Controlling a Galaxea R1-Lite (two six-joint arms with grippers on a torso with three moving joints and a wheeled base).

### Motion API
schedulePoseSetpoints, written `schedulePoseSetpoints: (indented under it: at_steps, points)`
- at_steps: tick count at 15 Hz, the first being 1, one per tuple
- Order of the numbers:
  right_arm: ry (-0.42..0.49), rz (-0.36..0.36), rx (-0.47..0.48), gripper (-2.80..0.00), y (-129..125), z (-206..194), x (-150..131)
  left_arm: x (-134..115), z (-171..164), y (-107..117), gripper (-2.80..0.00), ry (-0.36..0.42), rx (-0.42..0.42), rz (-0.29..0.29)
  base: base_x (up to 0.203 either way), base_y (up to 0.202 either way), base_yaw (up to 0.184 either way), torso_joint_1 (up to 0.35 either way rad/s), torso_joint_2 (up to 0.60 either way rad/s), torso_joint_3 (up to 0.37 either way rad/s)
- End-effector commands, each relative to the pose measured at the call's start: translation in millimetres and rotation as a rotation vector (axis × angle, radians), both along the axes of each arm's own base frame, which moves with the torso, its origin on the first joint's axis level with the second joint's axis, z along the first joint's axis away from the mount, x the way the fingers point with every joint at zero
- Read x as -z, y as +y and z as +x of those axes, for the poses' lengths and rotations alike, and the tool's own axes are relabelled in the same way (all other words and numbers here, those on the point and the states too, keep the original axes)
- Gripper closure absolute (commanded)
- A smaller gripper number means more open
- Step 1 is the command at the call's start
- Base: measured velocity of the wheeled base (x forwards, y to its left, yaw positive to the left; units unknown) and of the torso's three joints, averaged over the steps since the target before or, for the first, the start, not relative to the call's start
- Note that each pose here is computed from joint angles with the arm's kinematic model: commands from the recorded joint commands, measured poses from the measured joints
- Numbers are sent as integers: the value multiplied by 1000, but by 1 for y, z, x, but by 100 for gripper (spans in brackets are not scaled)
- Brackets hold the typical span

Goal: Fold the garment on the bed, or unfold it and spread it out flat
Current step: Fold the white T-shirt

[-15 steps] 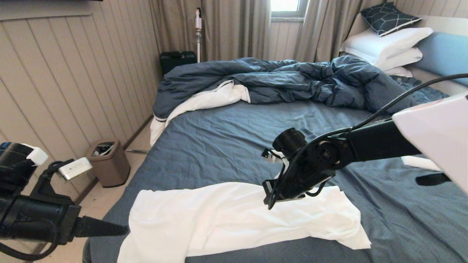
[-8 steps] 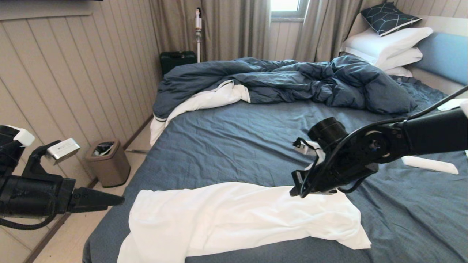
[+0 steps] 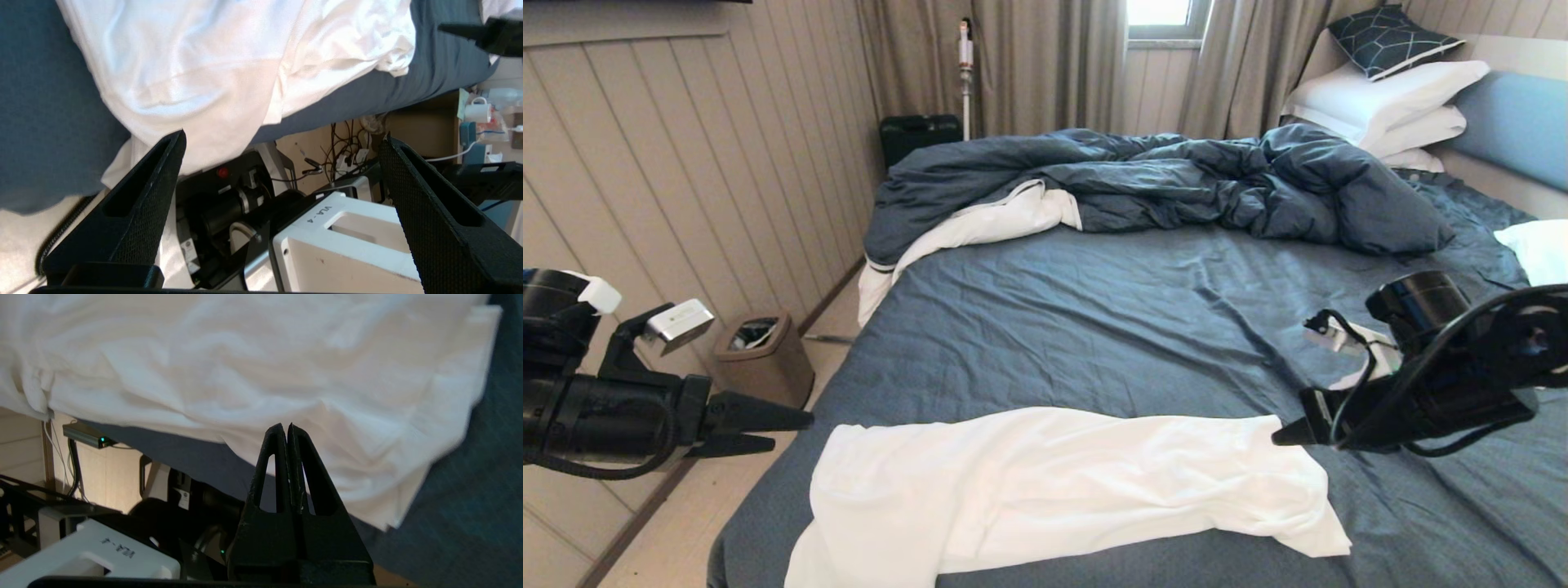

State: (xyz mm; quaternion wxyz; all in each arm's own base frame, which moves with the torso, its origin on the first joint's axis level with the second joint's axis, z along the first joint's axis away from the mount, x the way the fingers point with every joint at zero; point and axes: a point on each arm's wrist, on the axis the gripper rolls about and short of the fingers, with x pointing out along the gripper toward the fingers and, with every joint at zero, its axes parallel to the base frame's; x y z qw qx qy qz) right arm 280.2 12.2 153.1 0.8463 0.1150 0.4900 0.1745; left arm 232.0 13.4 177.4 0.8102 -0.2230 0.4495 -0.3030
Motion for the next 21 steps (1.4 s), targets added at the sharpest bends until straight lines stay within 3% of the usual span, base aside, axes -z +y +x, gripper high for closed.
schedulePoseSetpoints:
  at_steps: [1, 3, 5, 11, 12, 21]
  points:
    - [7, 34, 50, 0, -26, -10, 3, 2, 4, 1, -280, 11, 1, -6, 0, 0, 0, 0, 0, 0]
    - [15, 91, 70, 0, -47, -17, 10, 6, 6, 1, -280, 27, 3, -8, 0, 0, 0, 0, 0, 0]
    - [5, 98, 75, 0, -67, -23, 17, 9, 6, 1, -280, 35, 5, -5, 0, 0, 0, 0, 0, 0]
    - [5, 150, 98, 0, -89, -37, 28, 8, 4, 10, -280, 17, -38, 1, 0, 0, 0, 0, 0, 0]
    - [5, 148, 101, 0, -90, -40, 28, 9, 5, 12, 0, 20, -51, 8, 0, 0, 0, 0, 0, 0]
    - [23, 147, 131, 0, -103, -28, 48, 22, 1, 13, 0, 41, -55, 5, 0, 0, 0, 0, 0, 0]
